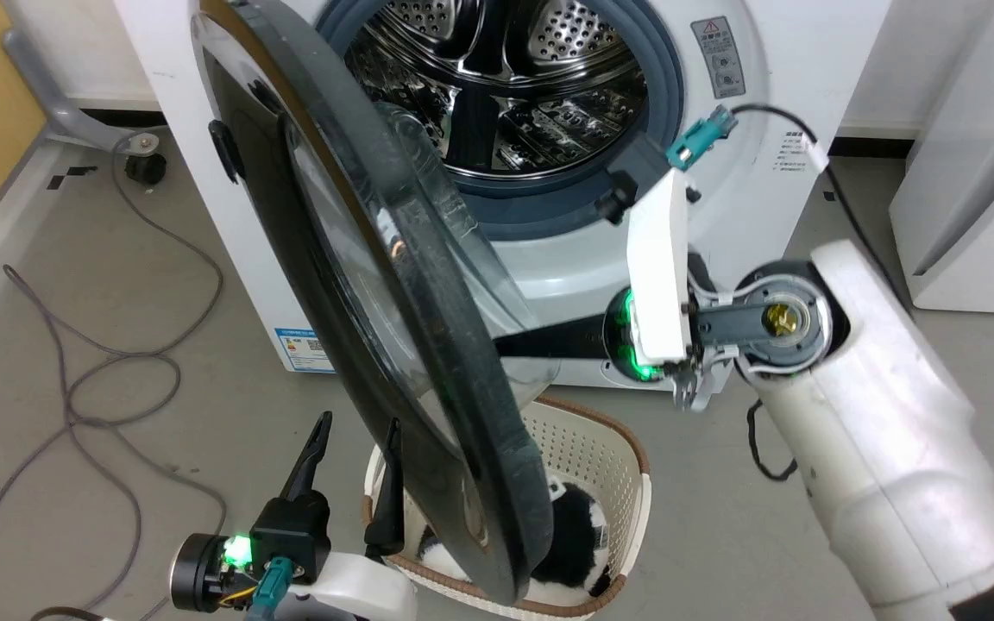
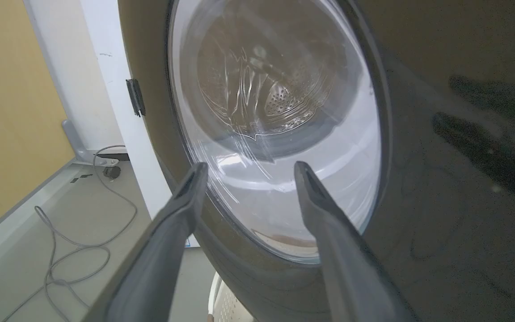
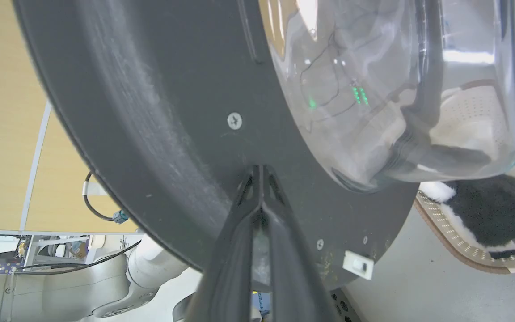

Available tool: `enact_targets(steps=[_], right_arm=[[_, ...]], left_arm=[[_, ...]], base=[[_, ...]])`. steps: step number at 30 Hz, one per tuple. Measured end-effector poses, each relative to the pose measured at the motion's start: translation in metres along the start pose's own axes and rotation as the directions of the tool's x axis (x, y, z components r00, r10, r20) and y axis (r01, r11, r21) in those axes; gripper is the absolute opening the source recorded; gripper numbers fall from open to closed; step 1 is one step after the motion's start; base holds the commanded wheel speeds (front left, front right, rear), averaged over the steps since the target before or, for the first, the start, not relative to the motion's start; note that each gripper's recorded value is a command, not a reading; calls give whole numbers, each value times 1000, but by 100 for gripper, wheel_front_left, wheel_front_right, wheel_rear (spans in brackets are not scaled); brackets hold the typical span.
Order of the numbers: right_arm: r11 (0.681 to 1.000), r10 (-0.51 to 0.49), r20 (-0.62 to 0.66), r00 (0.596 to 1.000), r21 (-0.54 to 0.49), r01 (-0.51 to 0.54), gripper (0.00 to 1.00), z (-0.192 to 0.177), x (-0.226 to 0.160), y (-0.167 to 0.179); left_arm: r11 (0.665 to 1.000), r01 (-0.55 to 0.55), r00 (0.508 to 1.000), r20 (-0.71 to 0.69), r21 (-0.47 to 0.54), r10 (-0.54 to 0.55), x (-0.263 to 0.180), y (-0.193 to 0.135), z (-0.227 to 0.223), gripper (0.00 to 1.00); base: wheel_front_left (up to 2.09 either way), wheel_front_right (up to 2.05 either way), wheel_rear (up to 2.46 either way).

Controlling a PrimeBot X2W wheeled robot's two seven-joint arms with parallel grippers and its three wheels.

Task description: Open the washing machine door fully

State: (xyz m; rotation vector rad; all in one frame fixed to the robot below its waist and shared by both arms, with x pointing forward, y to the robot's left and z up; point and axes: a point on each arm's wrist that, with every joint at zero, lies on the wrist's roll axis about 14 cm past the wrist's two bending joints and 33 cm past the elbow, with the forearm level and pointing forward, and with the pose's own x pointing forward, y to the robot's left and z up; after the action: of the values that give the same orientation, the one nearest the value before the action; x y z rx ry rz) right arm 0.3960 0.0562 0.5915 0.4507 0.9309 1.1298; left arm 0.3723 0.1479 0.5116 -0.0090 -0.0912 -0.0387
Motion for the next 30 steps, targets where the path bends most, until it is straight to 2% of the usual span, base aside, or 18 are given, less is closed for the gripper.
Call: enact_targets(steps=[4, 6, 7, 8, 10, 13, 15, 18, 23, 24, 30], right_arm=[[999, 34, 23, 999, 11, -34, 0, -7, -1, 2], [998, 51, 102, 993, 29, -54, 2, -2, -7, 1], [998, 52, 167, 985, 35, -59, 48, 5, -11, -1], [997, 54, 227, 972, 39, -65, 100, 12, -17, -2], [995, 61, 359, 931, 58, -87, 100, 24, -29, -5], [990, 24, 548, 836, 103, -97, 100, 36, -51, -20], [984, -26, 678, 734, 148, -101, 100, 40, -72, -35], [974, -143, 802, 580, 219, -64, 100, 30, -99, -63], [925, -376, 859, 347, 372, 79, 100, -20, -135, -116], [910, -414, 861, 295, 402, 102, 100, -30, -145, -124], [798, -551, 833, 56, 506, 327, 100, -89, -195, -153]], left_arm=[[1000, 6, 1000, -7, -1, -6, 1, -2, -3, 100], [1000, 8, 1000, -10, -2, -9, 2, -3, -4, 100], [1000, 9, 1000, -12, -2, -9, 2, -3, -4, 100], [1000, 10, 1000, -13, -2, -10, 2, -3, -4, 100], [1000, 11, 1000, -16, -2, -11, 2, -4, -6, 100], [1000, 15, 1000, -18, -3, -15, 3, -5, -6, 100], [1000, 17, 1000, -18, -3, -17, 3, -6, -7, 100], [1000, 15, 1000, -16, -3, -15, 5, -6, -6, 100], [1000, 16, 1000, -14, -4, -16, 7, -7, -6, 100], [1000, 17, 1000, -13, -4, -17, 7, -7, -5, 100], [1000, 24, 1000, -8, -4, -24, 8, -9, -4, 100]], base=[[0, 0, 0], [0, 0, 0], [0, 0, 0], [0, 0, 0], [0, 0, 0], [0, 0, 0], [0, 0, 0], [0, 0, 0], [0, 0, 0], [0, 0, 0], [0, 0, 0]])
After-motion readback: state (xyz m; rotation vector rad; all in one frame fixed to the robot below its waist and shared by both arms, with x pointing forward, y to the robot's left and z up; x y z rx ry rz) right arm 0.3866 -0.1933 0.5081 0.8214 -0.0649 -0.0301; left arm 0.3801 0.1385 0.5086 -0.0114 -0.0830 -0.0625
